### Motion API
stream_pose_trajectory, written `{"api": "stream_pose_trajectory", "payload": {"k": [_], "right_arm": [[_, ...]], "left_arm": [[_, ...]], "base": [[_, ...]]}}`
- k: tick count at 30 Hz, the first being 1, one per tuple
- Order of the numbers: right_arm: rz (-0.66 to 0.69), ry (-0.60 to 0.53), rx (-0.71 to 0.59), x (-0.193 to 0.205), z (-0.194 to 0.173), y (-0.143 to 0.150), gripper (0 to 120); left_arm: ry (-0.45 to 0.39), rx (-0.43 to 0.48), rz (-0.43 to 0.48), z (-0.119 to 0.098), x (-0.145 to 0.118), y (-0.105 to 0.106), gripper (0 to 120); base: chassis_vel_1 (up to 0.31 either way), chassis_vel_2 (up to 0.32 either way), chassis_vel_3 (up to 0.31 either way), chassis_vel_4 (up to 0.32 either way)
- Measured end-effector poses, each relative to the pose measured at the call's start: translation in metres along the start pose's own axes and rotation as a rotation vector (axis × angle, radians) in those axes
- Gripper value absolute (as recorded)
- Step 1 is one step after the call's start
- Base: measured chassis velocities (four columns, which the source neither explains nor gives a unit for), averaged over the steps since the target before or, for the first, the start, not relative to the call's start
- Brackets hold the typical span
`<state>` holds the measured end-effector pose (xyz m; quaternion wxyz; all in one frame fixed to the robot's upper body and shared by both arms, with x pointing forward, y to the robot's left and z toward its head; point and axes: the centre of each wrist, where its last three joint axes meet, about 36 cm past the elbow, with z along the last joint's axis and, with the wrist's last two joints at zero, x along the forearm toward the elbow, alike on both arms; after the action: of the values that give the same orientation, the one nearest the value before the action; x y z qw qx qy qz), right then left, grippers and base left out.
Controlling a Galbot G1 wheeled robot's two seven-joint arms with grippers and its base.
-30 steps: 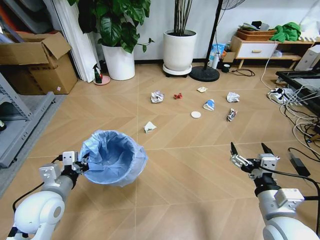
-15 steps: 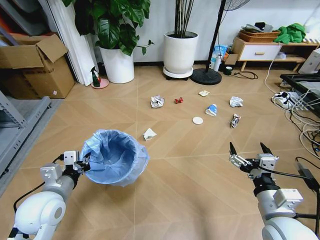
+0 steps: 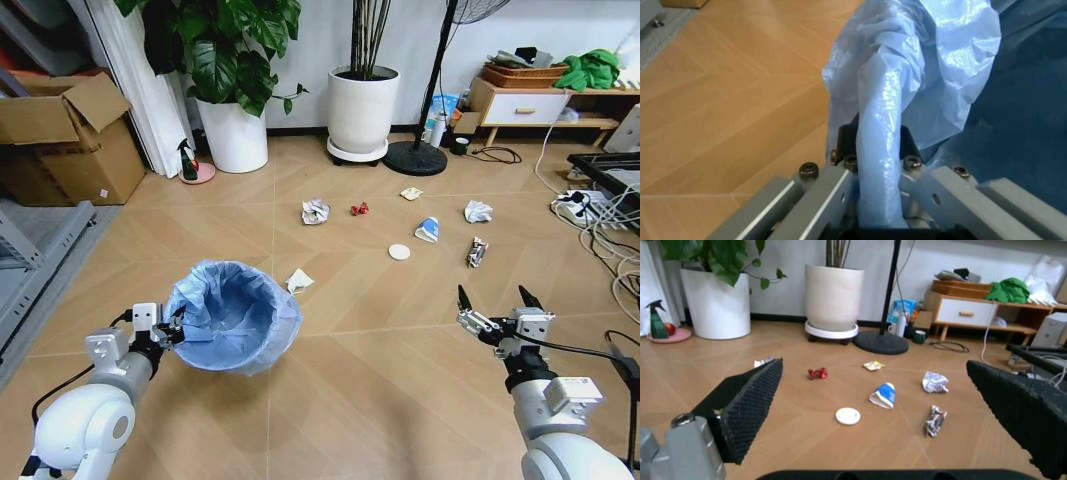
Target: Pick up the trash bin and place the garbage on the floor into it.
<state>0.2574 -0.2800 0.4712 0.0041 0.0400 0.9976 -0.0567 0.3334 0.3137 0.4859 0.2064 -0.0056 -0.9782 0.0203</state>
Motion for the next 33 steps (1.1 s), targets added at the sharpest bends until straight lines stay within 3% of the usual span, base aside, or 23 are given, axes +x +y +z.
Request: {"api": "stream_pose_trajectory", "payload": {"k": [33], "right_arm": [[-0.005,-0.005,0.012,-0.0011,0.0041,0.0006,100]], "left_arm": [[0.0,-0.007,0.019,0.0003,-0.0006,-0.0017,0]], "base": [[-0.109,0.103,0.105,-0.102]]}}
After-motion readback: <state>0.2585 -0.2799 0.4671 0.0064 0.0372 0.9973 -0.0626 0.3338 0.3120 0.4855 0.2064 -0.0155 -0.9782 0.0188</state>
